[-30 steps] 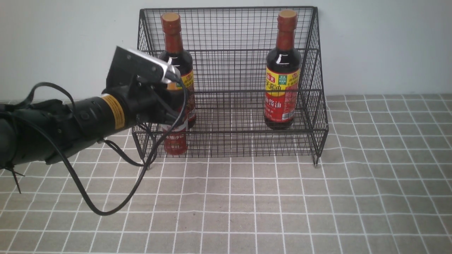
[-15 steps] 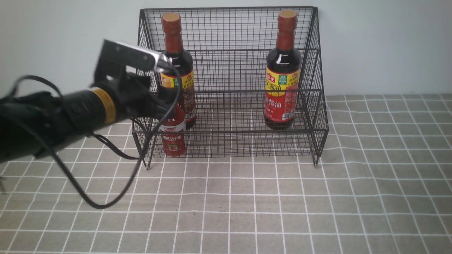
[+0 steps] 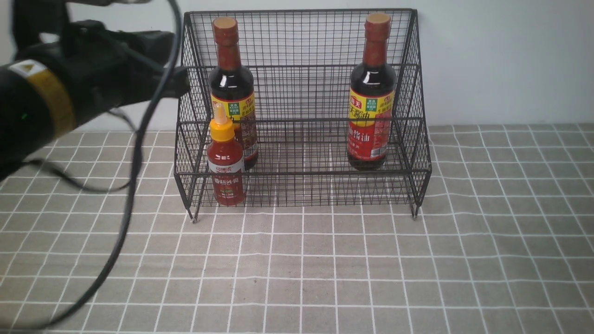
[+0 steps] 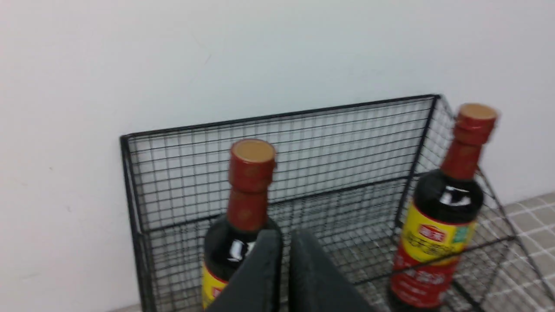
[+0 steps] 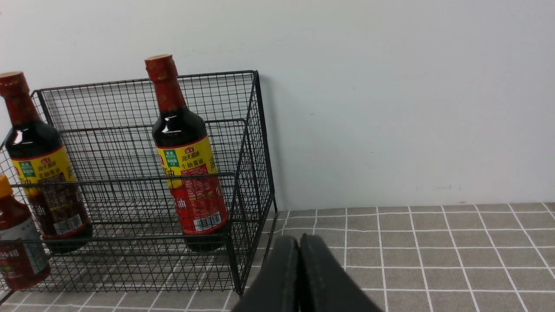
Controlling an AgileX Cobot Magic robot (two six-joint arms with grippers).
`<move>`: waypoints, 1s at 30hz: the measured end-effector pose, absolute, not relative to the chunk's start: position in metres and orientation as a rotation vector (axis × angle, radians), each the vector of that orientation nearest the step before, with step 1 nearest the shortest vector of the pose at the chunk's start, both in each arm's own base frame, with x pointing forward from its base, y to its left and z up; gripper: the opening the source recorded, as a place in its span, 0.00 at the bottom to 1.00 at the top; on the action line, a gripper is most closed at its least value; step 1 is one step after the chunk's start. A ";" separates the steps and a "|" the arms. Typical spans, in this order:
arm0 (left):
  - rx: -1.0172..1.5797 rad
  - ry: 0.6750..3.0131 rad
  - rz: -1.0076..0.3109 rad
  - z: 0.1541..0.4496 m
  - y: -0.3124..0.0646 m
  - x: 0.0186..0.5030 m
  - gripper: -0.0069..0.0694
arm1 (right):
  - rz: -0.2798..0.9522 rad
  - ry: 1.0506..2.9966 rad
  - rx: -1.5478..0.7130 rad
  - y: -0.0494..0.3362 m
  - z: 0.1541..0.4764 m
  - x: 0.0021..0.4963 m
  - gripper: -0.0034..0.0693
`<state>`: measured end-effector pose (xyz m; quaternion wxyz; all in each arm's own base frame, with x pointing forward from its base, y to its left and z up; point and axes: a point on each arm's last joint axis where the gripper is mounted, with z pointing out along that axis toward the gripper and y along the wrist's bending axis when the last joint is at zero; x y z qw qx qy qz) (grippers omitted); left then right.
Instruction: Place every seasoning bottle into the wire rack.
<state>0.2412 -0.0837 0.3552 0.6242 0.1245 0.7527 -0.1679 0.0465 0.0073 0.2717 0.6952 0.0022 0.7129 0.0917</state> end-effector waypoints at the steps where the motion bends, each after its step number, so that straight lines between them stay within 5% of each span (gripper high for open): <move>1: 0.305 1.735 -0.405 0.352 -0.083 0.231 0.08 | 0.205 1.591 0.005 0.007 0.272 0.047 0.03; 9: 0.218 1.759 -0.629 0.347 -0.077 0.178 0.08 | 0.205 1.591 0.005 0.007 0.272 0.047 0.03; 21: 0.256 1.652 -0.704 0.366 -0.073 0.144 0.08 | 0.205 1.592 0.005 0.007 0.272 0.047 0.03; 30: 0.138 1.445 -0.989 0.406 -0.059 0.075 0.08 | 0.205 1.596 0.005 0.007 0.271 0.046 0.03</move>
